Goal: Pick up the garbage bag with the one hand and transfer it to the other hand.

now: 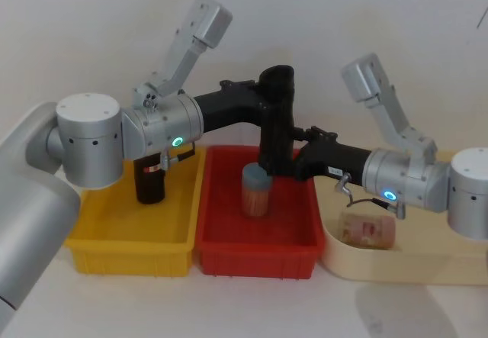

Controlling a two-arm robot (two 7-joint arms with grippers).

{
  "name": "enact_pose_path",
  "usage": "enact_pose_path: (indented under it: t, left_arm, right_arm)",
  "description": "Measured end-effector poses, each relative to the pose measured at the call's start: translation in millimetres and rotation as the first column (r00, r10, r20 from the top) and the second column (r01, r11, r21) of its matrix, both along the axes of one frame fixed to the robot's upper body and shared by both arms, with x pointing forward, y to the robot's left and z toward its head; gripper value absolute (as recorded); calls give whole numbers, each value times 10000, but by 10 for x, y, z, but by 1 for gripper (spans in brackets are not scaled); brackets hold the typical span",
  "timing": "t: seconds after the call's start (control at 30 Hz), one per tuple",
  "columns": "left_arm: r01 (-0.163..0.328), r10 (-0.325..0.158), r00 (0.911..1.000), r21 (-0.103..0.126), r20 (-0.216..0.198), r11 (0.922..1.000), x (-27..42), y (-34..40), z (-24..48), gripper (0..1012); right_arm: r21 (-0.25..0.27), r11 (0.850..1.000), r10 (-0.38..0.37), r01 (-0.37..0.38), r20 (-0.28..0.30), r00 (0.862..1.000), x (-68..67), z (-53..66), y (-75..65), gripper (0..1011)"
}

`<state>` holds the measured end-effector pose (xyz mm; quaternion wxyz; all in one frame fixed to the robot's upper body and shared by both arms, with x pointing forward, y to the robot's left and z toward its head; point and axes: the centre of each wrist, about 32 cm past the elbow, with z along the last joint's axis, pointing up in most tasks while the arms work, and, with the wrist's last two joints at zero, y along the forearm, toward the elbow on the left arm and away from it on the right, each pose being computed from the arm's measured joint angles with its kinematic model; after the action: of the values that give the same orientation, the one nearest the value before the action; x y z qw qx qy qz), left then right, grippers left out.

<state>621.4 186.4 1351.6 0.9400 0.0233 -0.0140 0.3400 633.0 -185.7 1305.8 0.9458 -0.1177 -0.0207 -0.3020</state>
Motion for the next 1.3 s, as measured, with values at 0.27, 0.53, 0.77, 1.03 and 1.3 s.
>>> enact_pose_path:
  t: [0.27,0.53,0.77,1.03,1.3]
  left_arm:
    - [13,-13,10000,-3,-2,10000,0,-3,0,370]
    - [9,-9,10000,-4,-3,10000,0,-2,0,370]
    - [5,-5,10000,-3,-2,10000,0,-1,0,370]
    - [5,-5,10000,-4,-2,10000,0,-1,0,370]
    - [5,-5,10000,-3,-3,10000,0,-1,-1,370]
  right_arm:
    - [-29,9972,-748,749,200,9970,149,-17,99,1004]
    - [-80,9940,-1084,1087,350,9935,247,-32,164,1005]
    - [-124,9929,-1178,1185,462,9920,291,-35,193,972]
    - [-158,9921,-1235,1245,522,9910,319,-39,212,759]
    - [-173,9918,-1252,1263,557,9906,329,-39,219,596]
